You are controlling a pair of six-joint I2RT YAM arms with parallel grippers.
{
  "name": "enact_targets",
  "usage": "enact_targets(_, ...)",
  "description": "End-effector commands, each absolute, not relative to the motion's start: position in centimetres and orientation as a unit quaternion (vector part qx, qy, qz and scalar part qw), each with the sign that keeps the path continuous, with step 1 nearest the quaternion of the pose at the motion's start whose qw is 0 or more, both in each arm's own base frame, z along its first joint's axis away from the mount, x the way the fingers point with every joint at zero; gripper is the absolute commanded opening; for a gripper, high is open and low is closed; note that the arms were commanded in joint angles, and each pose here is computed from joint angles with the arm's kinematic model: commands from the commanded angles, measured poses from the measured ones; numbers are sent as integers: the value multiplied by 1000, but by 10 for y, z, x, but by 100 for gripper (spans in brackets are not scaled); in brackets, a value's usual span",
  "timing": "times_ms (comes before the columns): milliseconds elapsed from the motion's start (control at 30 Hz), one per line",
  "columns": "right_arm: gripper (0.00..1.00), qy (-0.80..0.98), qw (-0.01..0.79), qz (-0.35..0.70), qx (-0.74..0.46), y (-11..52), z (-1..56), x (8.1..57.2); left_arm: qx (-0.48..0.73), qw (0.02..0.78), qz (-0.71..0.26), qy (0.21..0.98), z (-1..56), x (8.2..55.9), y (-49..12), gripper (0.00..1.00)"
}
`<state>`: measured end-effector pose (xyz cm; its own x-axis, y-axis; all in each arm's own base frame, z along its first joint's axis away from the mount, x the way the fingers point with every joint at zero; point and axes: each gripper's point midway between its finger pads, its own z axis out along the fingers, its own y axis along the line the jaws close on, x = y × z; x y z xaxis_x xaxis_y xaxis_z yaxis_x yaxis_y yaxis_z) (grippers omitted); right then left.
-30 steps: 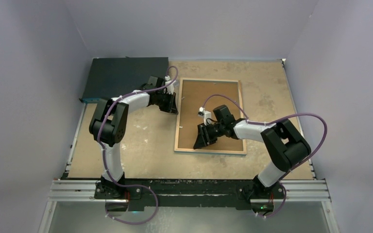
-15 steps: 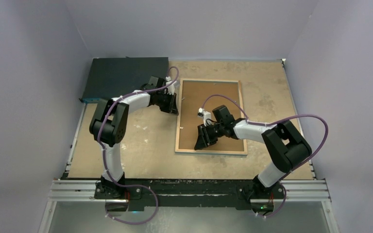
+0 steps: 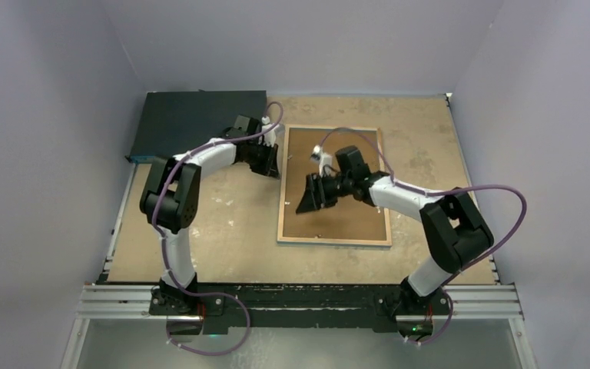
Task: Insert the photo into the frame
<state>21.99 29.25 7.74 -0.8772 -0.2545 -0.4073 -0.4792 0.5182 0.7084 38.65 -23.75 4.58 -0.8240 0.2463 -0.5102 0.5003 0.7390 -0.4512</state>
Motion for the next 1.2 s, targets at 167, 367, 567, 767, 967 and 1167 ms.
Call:
enact_targets(167, 70, 832, 421, 362, -13, 243, 175, 465, 318, 286, -247, 870, 141, 366, -214, 22)
enact_targets(367, 75, 848, 496, 188, -1, 204, 162, 597, 464, 239, -195, 831, 110, 284, -225, 31)
enact_targets(567, 77, 848, 508, 152, -3, 191, 145, 663, 557, 211, -139, 791, 77, 233, -241, 35)
enact_targets(767, 77, 865, 478, 150, 13, 170, 101, 663, 629, 189, -105, 747, 59, 201, -268, 37)
enact_targets(967, 75, 889, 438, 132, 12, 157, 61, 643, 656, 184, -94, 726, 43, 178, -287, 41)
enact_targets(1167, 72, 900, 418, 122, 10, 146, 45, 625, 672, 203, -36, 711, 25, 177, -287, 41)
